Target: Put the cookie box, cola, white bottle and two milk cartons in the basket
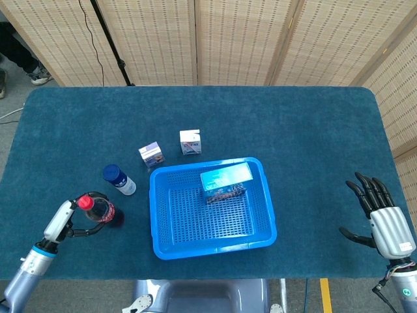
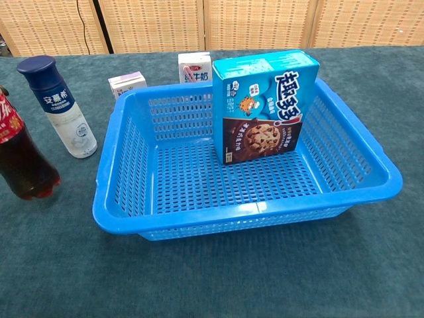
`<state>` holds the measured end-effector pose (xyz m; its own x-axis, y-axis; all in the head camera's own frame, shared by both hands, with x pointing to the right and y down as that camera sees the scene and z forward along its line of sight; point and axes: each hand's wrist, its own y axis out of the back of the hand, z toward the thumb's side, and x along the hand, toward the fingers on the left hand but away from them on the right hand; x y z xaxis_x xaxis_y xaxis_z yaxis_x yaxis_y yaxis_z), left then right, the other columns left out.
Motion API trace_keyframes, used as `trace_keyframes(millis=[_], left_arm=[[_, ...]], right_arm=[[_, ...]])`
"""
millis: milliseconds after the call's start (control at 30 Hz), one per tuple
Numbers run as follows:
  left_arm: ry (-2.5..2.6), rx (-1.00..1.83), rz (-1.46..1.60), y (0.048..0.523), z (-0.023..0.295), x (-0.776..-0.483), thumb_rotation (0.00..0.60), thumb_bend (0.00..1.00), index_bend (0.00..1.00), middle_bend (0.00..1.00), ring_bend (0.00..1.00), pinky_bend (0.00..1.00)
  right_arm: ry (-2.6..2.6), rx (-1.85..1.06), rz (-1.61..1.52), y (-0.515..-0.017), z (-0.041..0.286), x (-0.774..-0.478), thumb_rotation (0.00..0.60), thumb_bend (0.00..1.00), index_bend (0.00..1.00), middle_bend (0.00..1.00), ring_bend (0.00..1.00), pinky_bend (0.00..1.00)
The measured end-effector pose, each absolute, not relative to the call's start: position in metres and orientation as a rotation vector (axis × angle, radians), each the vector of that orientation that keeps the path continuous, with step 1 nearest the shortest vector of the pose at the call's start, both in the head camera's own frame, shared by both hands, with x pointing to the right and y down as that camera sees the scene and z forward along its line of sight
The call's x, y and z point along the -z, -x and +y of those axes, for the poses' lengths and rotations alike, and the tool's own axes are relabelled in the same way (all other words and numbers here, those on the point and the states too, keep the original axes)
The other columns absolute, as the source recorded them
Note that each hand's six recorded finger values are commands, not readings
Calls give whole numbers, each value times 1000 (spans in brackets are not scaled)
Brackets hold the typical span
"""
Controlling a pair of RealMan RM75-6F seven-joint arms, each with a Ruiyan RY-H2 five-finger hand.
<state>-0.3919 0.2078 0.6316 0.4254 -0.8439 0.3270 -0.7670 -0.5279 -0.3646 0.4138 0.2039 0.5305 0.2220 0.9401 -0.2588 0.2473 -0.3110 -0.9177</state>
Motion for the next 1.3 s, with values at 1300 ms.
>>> trace_keyframes(millis=[1300], left_arm=[[2816, 332, 1011, 184, 165, -567, 600, 395, 510, 452, 421, 438]], right_arm=[[1729, -1207, -1081, -413, 203, -549, 600, 0, 95, 0, 0, 36]])
